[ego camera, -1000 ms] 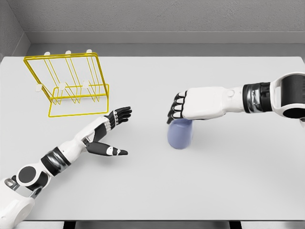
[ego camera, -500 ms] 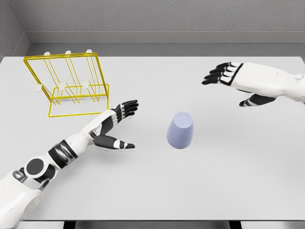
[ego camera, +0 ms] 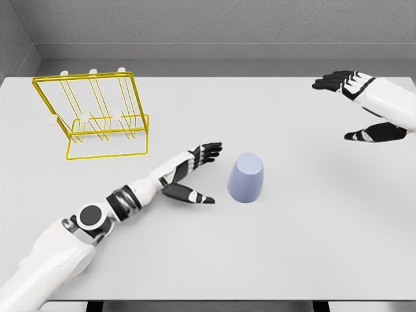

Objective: Place the cup on the cup holder with both arms

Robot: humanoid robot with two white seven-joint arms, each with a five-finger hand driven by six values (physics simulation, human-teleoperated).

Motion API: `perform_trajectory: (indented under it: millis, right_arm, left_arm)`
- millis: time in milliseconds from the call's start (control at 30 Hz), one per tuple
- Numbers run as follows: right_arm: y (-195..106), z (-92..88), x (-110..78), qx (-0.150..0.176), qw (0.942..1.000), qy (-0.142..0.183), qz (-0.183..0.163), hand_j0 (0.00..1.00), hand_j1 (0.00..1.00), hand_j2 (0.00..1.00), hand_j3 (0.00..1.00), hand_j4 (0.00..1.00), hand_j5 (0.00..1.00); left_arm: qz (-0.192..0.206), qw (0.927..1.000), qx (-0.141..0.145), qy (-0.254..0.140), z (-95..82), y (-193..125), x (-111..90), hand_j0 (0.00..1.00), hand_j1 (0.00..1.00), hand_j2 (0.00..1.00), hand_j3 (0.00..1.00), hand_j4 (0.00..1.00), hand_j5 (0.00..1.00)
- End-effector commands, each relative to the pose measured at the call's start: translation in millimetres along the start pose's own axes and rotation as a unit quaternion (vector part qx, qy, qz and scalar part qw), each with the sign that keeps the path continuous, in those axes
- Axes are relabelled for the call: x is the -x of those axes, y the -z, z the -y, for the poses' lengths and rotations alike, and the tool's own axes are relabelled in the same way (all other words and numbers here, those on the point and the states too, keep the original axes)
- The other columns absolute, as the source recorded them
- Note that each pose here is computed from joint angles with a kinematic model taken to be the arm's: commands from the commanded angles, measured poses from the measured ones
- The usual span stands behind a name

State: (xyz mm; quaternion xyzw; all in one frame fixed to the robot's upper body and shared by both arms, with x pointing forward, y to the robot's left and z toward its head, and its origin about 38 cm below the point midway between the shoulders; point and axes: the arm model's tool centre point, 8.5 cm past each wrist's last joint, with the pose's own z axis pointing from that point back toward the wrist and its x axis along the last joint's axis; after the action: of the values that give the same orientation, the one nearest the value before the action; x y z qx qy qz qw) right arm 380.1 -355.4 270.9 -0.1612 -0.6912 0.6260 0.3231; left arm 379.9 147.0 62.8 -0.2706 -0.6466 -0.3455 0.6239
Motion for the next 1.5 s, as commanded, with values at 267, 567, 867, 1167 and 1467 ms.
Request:
perform_trajectory:
  millis: [267, 567, 867, 1167, 1467]
  right_arm:
    - [3.9, -5.0, -0.7, 0.013, 0.9998, 0.014, 0.003, 1.00, 1.00, 1.00, 1.00, 1.00, 1.00]
    - [-2.6, -3.5, 1.7, 0.036, 0.9991, 0.020, -0.006, 1.00, 1.00, 1.00, 1.00, 1.00, 1.00]
    - [-2.9, -3.6, 1.4, 0.035, 0.9992, 0.019, -0.006, 1.00, 1.00, 1.00, 1.00, 1.00, 1.00]
    - [-2.9, -3.6, 1.4, 0.035, 0.9992, 0.019, -0.006, 1.00, 1.00, 1.00, 1.00, 1.00, 1.00]
    - [-2.6, -3.8, 1.3, 0.036, 0.9992, 0.020, -0.005, 1.00, 1.00, 1.00, 1.00, 1.00, 1.00]
  left_arm:
    - [0.005, 0.9997, 0.024, -0.010, 17.7, 21.9, -11.0, 1.00, 1.00, 1.00, 1.00, 1.00, 1.00]
    - [0.012, 0.9992, 0.035, -0.014, 31.1, 43.4, -19.6, 1.00, 1.00, 1.00, 1.00, 1.00, 1.00]
    - [0.009, 0.9990, 0.040, -0.019, 38.8, 50.4, -18.9, 1.00, 1.00, 1.00, 1.00, 1.00, 1.00]
    - [0.011, 0.9991, 0.029, -0.029, 35.2, 53.3, -16.5, 0.65, 0.65, 0.65, 0.65, 0.65, 0.65]
    - [0.014, 0.9992, 0.028, -0.027, 34.4, 53.3, -17.6, 0.58, 0.58, 0.58, 0.58, 0.58, 0.58]
